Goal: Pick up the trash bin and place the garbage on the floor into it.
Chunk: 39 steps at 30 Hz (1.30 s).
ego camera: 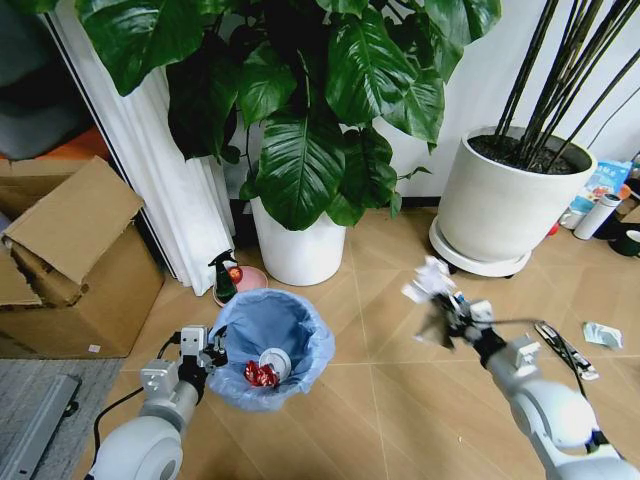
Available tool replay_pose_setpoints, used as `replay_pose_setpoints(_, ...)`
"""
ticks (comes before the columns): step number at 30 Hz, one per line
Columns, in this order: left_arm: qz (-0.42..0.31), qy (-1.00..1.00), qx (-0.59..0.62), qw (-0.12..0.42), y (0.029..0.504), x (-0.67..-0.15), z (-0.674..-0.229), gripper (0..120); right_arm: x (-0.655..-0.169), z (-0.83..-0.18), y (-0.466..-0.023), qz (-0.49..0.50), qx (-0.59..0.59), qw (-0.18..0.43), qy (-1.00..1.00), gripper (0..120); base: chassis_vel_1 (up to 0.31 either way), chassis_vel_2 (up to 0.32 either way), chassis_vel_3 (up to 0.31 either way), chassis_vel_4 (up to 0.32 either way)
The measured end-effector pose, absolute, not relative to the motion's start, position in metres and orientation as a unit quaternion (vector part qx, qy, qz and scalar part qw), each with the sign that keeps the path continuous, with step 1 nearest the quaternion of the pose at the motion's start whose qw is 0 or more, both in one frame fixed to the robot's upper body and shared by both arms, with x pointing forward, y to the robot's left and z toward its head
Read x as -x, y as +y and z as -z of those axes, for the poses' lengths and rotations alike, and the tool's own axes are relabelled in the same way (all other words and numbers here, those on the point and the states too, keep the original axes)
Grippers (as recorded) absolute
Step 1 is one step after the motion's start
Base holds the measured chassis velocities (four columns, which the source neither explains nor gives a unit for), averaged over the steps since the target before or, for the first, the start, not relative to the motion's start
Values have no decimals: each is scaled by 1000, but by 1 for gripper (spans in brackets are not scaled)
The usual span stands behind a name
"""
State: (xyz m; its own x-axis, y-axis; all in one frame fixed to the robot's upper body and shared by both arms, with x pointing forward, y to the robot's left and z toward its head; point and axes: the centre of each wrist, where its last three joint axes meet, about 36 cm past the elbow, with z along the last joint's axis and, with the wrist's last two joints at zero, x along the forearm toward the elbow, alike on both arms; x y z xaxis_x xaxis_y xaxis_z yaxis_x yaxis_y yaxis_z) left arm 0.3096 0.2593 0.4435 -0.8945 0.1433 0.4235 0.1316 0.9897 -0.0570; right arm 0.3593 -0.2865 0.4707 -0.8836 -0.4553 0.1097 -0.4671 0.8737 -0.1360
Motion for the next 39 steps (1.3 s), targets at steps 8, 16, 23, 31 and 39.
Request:
replay_pose_setpoints(8, -30, -962, 101, 253, 264, -322, -444, 0, -376, -491, -227, -54, -332, 24, -941, 0, 0, 0, 0, 0)
replay_pose_setpoints(16, -40, -956, 116, 267, 257, -337, -438, 0, -383, -481, -191, -45, -388, 32, -920, 0, 0, 0, 0, 0)
replay_pose_setpoints(23, -49, -956, 120, 264, 251, -349, -438, 0, -388, -471, -170, -52, -413, 64, -907, 3, 0, 0, 0, 0)
replay_pose_setpoints(31, -53, -959, 122, 251, 251, -363, -445, 0, -390, -457, -159, -69, -426, 87, -898, 34, 0, 0, 0, 0)
replay_pose_setpoints(39, -56, -959, 120, 250, 251, -365, -444, 0, -389, -458, -163, -72, -419, 86, -901, 60, 0, 0, 0, 0)
